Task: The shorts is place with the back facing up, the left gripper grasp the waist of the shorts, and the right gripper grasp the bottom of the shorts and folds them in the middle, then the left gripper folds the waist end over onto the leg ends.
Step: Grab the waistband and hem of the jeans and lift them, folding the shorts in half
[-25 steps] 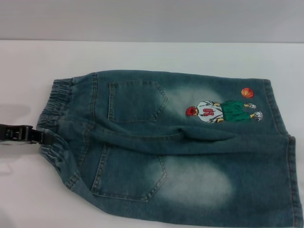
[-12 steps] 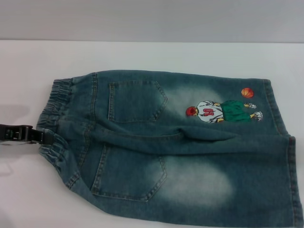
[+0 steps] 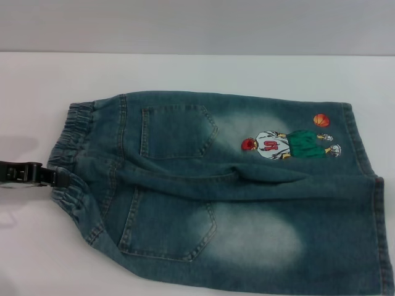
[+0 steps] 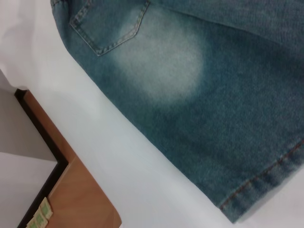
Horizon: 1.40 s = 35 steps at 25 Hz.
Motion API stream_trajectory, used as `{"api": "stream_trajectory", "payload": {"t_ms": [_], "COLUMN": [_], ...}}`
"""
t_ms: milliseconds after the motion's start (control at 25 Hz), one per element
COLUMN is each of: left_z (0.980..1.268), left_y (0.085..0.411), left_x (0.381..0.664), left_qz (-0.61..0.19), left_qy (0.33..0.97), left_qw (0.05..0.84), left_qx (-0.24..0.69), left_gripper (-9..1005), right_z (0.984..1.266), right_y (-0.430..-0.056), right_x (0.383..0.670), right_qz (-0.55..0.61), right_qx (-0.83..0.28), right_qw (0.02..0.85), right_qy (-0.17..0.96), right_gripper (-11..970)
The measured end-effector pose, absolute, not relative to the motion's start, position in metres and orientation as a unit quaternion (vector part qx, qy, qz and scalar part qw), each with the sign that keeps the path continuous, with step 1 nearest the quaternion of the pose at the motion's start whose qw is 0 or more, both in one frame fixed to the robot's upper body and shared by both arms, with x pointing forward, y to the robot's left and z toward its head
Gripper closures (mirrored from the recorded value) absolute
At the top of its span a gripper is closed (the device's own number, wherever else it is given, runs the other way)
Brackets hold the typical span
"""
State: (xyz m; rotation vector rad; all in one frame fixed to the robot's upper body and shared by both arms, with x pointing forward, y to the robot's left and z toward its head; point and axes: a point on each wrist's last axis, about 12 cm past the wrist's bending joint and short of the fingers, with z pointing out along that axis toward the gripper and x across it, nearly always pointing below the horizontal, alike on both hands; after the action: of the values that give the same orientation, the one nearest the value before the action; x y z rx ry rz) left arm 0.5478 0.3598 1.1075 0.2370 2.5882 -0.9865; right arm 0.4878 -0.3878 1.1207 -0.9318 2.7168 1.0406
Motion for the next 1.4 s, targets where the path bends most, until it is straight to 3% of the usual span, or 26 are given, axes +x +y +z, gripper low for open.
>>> {"api": "stream_trajectory", "payload": {"t_ms": [1400], "left_z": [1.106], "left_y": [0.359], "left_x": [0.547], "left_qz": [-0.351], "left_qy": [0.916], "left_qw": [0.178], "left_qx": [0.082], "left_gripper": [956], "right_z": [1.100], "right_y": [-0.367], "right_x": [0.491], "right_qz": [0.331], "right_qx": [-0.316], "right_qw": [0.014], "right_qy": [0.889], "right_gripper": [367]}}
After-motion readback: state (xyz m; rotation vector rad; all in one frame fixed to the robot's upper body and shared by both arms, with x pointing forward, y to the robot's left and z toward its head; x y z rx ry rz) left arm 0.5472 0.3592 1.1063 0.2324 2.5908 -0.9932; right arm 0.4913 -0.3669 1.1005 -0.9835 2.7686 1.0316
